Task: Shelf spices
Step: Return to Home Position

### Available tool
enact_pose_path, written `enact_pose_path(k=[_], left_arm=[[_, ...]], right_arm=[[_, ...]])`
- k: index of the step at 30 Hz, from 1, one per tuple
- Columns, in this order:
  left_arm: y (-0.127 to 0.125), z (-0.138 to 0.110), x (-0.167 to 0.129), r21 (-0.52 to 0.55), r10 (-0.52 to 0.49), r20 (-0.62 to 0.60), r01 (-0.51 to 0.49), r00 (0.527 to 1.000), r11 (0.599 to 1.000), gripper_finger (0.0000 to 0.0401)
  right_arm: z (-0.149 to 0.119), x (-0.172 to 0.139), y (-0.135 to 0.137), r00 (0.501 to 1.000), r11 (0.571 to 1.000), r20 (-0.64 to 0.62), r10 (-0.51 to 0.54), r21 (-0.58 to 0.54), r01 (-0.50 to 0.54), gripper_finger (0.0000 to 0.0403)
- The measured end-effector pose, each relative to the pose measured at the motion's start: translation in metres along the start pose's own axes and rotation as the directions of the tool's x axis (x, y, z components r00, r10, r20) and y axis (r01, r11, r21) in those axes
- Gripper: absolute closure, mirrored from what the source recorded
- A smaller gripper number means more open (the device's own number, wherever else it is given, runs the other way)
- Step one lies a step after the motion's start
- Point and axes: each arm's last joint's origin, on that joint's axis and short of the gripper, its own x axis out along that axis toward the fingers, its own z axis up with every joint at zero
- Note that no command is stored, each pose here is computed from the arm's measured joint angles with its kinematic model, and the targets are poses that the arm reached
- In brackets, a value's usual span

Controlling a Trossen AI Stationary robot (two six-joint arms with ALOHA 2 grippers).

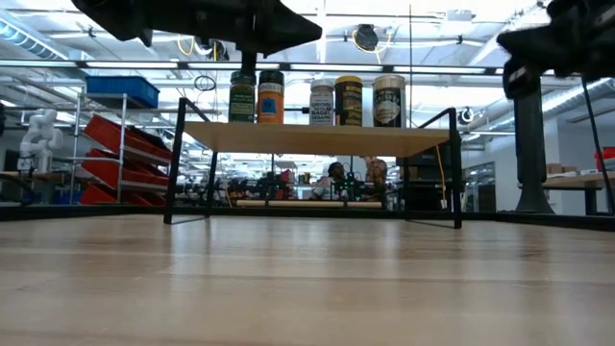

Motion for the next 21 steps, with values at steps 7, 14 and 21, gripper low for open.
enact_pose_path(k=[7, 14, 21], left_arm=[[-0.003, -0.014, -0.005, 0.033, -0.039, -0.093, 0.043, 0.995, 0.999, 0.0395], [-0.002, -0.031, -0.054, -0.014, -0.053, 0.008, 0.054, 0.999, 0.998, 0.0395], [0.003, -0.021, -0.1, -0.029, -0.116, 0.097, 0.12, 0.988, 0.992, 0.0395]], right_arm=[[-0.023, 0.003, -0.005, 0.998, 0.999, -0.063, -0.015, 0.035, 0.017, 0.0403], [-0.037, 0.005, -0.004, 0.994, 0.998, -0.105, 0.01, 0.064, -0.004, 0.0403], [-0.037, 0.005, -0.004, 0.994, 1.0, -0.108, 0.012, 0.028, -0.009, 0.0403]])
